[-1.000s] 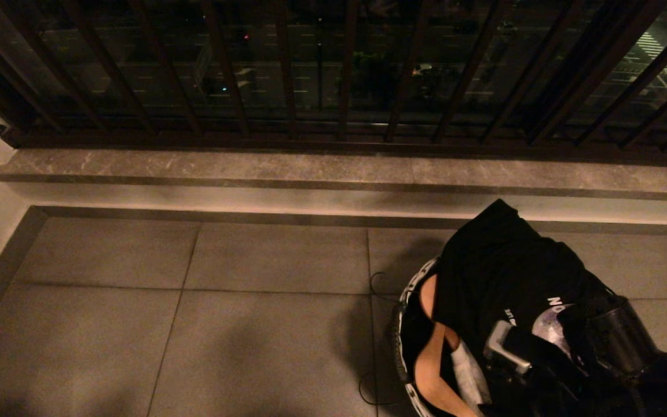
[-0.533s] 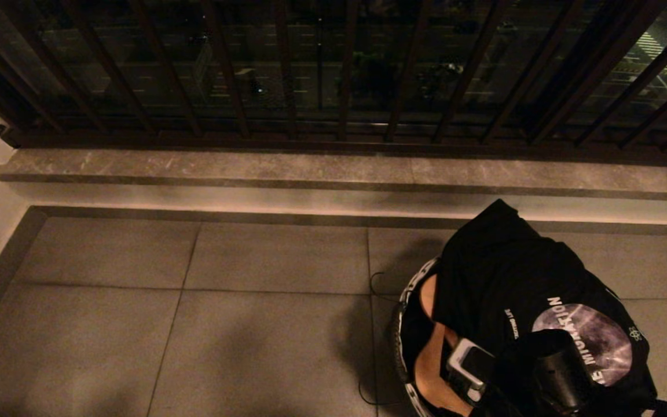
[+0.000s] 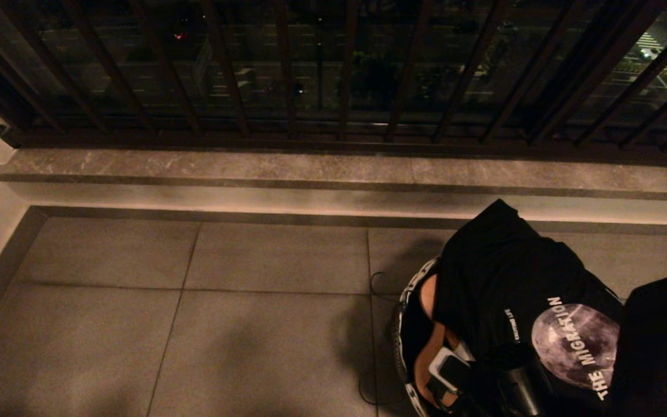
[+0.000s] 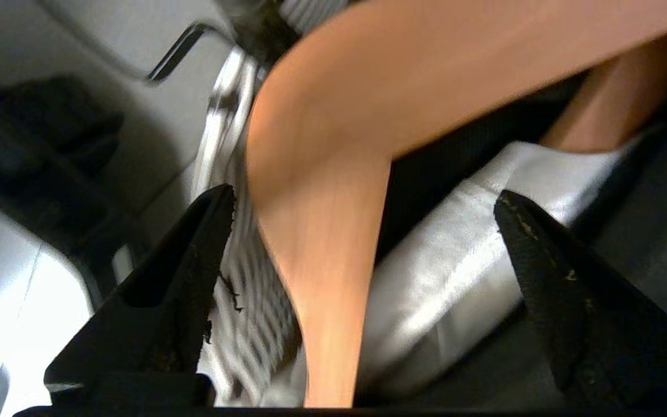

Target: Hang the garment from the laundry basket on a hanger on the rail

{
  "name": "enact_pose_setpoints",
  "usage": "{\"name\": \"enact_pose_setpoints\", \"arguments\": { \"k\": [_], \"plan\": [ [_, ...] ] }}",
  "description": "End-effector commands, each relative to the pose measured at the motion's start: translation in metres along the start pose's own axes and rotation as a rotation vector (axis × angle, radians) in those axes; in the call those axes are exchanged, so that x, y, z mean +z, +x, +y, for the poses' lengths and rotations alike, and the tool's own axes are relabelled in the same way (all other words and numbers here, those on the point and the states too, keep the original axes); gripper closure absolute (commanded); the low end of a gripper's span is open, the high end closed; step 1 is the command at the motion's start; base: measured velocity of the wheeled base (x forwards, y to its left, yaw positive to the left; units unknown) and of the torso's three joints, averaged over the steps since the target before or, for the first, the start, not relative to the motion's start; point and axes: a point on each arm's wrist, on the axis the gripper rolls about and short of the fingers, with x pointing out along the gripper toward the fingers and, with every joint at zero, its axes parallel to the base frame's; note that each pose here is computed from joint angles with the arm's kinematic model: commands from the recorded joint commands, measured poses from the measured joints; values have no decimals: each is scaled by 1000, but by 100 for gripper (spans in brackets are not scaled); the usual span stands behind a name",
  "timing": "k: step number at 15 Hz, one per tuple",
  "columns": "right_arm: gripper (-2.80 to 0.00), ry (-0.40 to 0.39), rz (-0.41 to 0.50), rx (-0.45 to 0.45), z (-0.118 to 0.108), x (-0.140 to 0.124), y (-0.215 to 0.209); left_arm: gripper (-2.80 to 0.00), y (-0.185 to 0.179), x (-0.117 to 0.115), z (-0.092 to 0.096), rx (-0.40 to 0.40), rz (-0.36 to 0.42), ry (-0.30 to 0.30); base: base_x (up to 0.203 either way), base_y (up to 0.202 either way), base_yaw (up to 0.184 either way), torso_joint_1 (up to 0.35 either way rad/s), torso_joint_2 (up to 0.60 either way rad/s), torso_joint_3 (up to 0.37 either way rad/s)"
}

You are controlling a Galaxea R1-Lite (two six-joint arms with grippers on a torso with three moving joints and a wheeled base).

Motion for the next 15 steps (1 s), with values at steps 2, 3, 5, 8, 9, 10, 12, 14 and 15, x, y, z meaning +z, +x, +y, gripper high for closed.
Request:
{"name": "enact_pose_setpoints", "arguments": {
  "k": [2, 3, 5, 8, 9, 10, 12, 14, 15],
  "plan": [
    [-280, -16, 19, 6, 7, -8, 14, 0, 1, -2, 0, 0, 8, 0, 0, 0, 0, 0, 0, 0],
    [-280, -20, 18, 6, 8, -8, 17, 0, 1, -2, 0, 0, 8, 0, 0, 0, 0, 0, 0, 0],
    [-280, -21, 15, 3, 9, -9, 21, 0, 1, -2, 0, 0, 7, 0, 0, 0, 0, 0, 0, 0],
    [0, -22, 23, 7, 11, -12, 21, 0, 0, -2, 0, 0, 7, 1, 0, 0, 0, 0, 0, 0],
    [0, -25, 33, 10, 12, -14, 21, 0, 1, -2, 0, 0, 8, 1, 0, 0, 0, 0, 0, 0],
    [0, -33, 55, 15, 14, -19, 20, 0, 1, -2, 0, 0, 8, 1, 0, 0, 0, 0, 0, 0],
    [0, -43, 64, 21, 19, -22, 22, 0, 0, -2, 0, 0, 7, 1, 0, 0, 0, 0, 0, 0],
    [0, -38, 14, -2, 18, -20, 23, 0, 1, -2, 0, 0, 8, 1, 0, 0, 0, 0, 0, 0],
    [0, -36, -12, -15, 16, -18, 20, 0, 1, -2, 0, 0, 8, 0, 0, 0, 0, 0, 0, 0]
  ]
}}
